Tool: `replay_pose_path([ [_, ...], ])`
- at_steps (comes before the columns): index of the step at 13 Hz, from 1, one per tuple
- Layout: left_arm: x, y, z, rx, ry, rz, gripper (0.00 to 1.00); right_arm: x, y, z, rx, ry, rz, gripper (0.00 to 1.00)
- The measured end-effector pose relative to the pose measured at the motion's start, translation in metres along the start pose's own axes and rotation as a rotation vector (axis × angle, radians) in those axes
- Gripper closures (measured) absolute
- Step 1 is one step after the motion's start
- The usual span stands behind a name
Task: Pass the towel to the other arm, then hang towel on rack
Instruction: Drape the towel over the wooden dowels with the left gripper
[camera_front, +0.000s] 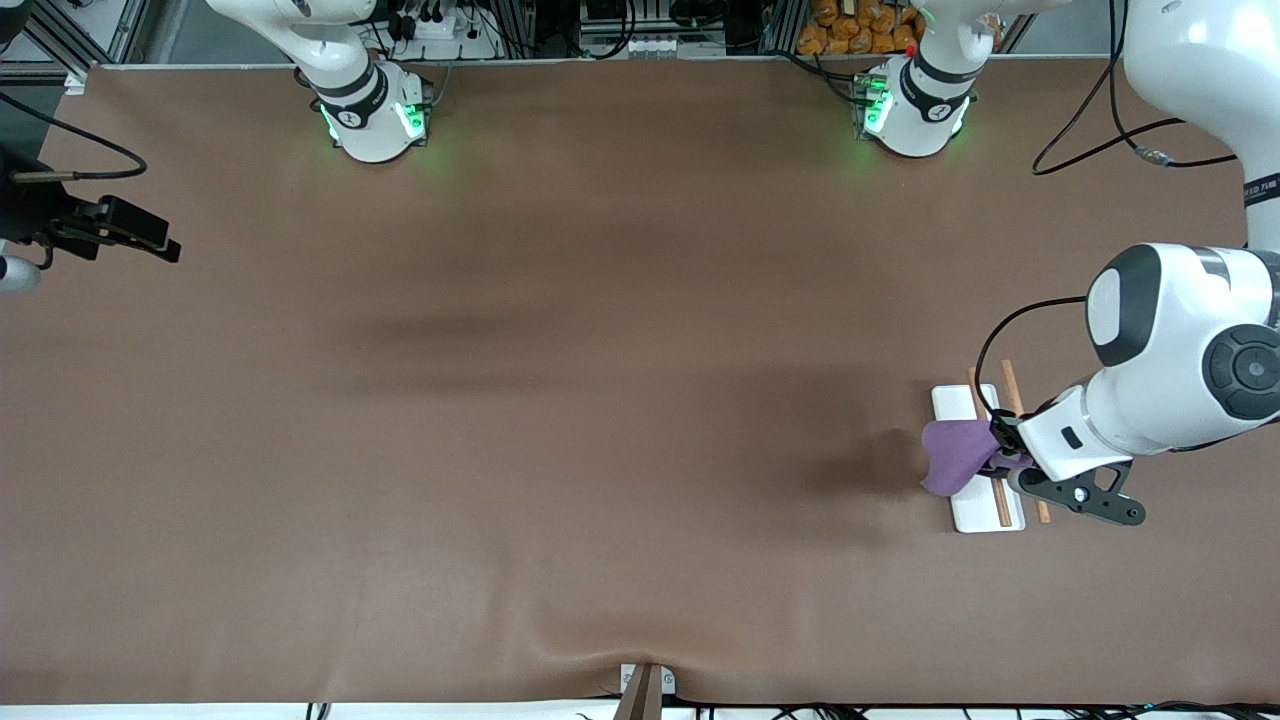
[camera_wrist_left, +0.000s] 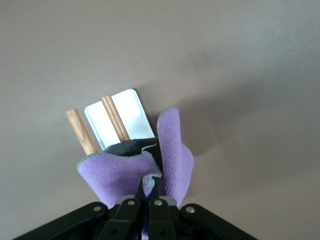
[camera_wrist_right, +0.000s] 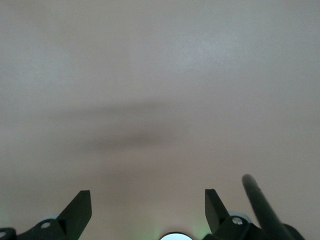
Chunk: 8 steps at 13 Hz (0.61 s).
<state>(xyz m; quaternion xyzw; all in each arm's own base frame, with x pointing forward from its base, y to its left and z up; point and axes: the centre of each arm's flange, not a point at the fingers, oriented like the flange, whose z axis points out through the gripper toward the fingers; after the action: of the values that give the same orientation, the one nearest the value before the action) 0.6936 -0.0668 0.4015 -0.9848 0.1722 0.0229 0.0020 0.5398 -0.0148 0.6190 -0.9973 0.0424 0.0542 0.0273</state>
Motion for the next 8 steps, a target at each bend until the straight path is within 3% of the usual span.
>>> replay_pose_path([
  [5, -0.015, -0.036, 0.015, -0.023, -0.025, -0.033, 0.97, -0.004, 0.006, -0.006, -0.004, 0.012, 0.032, 0.00],
  [8, -0.026, -0.067, 0.017, -0.029, -0.028, -0.063, 0.97, -0.001, 0.011, -0.008, -0.048, 0.036, 0.001, 0.00],
])
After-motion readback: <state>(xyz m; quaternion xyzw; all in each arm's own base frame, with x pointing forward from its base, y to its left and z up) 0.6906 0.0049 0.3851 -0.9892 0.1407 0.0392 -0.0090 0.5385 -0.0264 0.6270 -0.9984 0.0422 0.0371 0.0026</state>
